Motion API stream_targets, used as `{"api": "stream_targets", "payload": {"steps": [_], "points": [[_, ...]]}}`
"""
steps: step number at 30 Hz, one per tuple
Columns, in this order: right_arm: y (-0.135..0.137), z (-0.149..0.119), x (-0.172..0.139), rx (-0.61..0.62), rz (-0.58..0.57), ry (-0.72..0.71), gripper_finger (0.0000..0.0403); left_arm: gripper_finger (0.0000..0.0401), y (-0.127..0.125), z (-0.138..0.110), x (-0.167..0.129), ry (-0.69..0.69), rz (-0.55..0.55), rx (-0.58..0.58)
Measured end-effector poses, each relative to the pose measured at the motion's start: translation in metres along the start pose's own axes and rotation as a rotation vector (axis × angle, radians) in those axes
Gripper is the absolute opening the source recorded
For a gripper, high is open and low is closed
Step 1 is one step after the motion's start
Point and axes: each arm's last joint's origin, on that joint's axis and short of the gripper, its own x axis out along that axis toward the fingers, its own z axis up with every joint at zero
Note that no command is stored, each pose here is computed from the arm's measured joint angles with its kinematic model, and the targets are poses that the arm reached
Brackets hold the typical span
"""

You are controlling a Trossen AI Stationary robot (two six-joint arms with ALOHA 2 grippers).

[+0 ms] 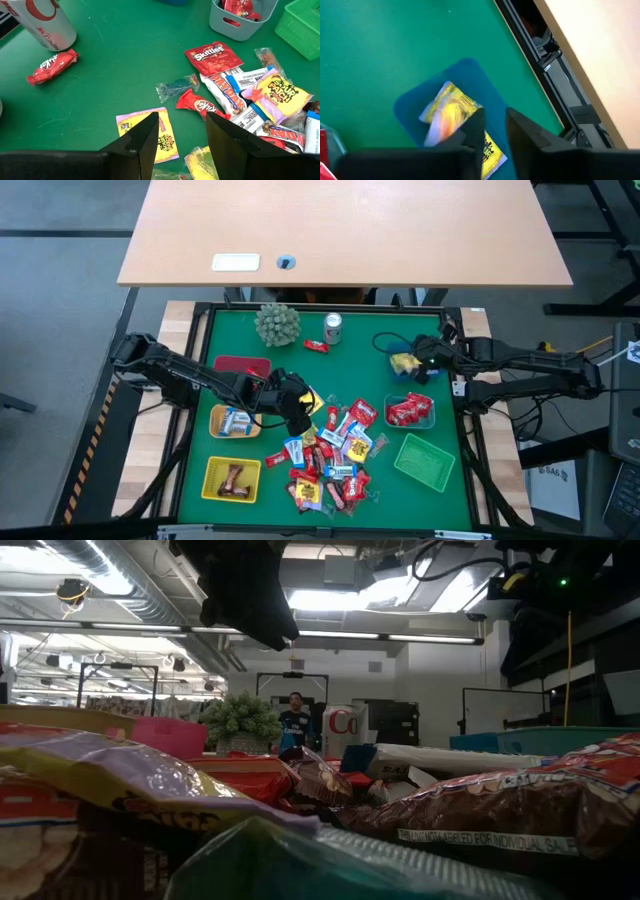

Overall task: Sort candy
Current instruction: Put the yellow candy into the dark blue bin, then put the red chocolate bar into the red bin

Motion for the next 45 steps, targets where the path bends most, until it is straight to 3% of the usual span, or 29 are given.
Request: {"api": "stream_targets", "payload": {"steps": [7,17,23,34,38,45], "points": [[0.001,0.005,0.0,0.03,0.006,-0.045,0.0157,0.0149,0.0,0.0,0.0,0.0,0.0,0.0],[0.012,0.044,0.001,0.16,0.228,-0.345,0.0173,0.0149,0.0,0.0,0.0,-0.001,-0.001,-0.001],[0.03,0.069,0.019,0.076,0.348,-0.434,0.0173,0.0149,-0.001,0.001,0.0,-0.005,-0.004,-0.003],[0.064,0.118,0.066,-0.035,0.335,-0.566,0.0173,0.0149,-0.001,0.002,0.0,-0.017,-0.012,-0.01],[0.074,0.134,0.083,-0.127,0.316,-0.54,0.0173,0.0149,-0.002,0.002,0.0,-0.016,-0.019,-0.012],[0.085,0.153,0.119,-0.172,0.34,-0.477,0.0173,0.0149,-0.013,-0.007,-0.006,0.052,-0.126,0.021]]}}
